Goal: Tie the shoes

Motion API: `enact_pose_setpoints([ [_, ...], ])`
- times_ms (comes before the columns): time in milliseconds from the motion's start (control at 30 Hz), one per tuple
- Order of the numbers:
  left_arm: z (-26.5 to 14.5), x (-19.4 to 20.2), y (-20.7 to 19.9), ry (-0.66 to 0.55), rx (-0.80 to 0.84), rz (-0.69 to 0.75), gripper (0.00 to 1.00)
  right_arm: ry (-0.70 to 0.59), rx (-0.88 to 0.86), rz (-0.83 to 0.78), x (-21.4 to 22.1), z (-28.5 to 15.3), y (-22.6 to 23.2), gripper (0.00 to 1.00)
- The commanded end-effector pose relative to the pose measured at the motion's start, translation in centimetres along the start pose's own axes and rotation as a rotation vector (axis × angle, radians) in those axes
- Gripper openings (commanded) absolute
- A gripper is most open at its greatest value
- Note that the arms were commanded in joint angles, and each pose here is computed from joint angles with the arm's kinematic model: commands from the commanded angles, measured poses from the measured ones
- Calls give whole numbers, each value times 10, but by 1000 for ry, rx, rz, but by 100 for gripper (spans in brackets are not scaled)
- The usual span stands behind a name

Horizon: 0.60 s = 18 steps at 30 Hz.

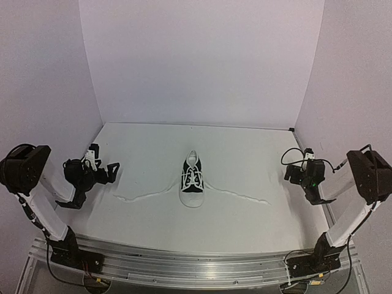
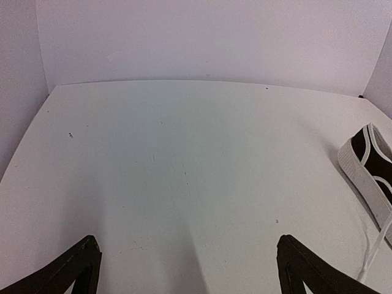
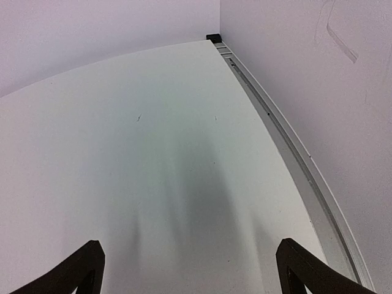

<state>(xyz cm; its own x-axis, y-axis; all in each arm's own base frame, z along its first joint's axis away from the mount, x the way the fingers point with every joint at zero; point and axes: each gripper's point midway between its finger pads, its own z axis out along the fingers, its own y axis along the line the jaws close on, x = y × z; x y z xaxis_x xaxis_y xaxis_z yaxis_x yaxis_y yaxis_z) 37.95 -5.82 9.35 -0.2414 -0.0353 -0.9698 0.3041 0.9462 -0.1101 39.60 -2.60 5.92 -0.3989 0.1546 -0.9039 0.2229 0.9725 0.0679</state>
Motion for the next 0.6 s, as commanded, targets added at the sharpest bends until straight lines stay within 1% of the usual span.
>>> enact_pose_setpoints([
  [0,4,-14,-2,-43,13,29,100,-52,-15,14,-16,1,4,98],
  [100,4,-14,-2,-44,13,29,100,-65,-17,14,-32,-1,6,98],
  [233,4,-14,-2,-44,14,29,100,2,-62,-8,-60,-5,20,98],
  [300,2,-17,-5,-59,26,32,100,31,-117,10,-70,-10,31,98],
  [367,1,-25,-9,-55,47,34,100,45,-235,38,-87,-18,53,94],
  [500,3,-60,-16,-38,75,90,100,222,-366,138,-88,-31,87,86],
  [567,3,-72,-33,-10,138,164,100,302,-414,129,-85,-39,113,85],
])
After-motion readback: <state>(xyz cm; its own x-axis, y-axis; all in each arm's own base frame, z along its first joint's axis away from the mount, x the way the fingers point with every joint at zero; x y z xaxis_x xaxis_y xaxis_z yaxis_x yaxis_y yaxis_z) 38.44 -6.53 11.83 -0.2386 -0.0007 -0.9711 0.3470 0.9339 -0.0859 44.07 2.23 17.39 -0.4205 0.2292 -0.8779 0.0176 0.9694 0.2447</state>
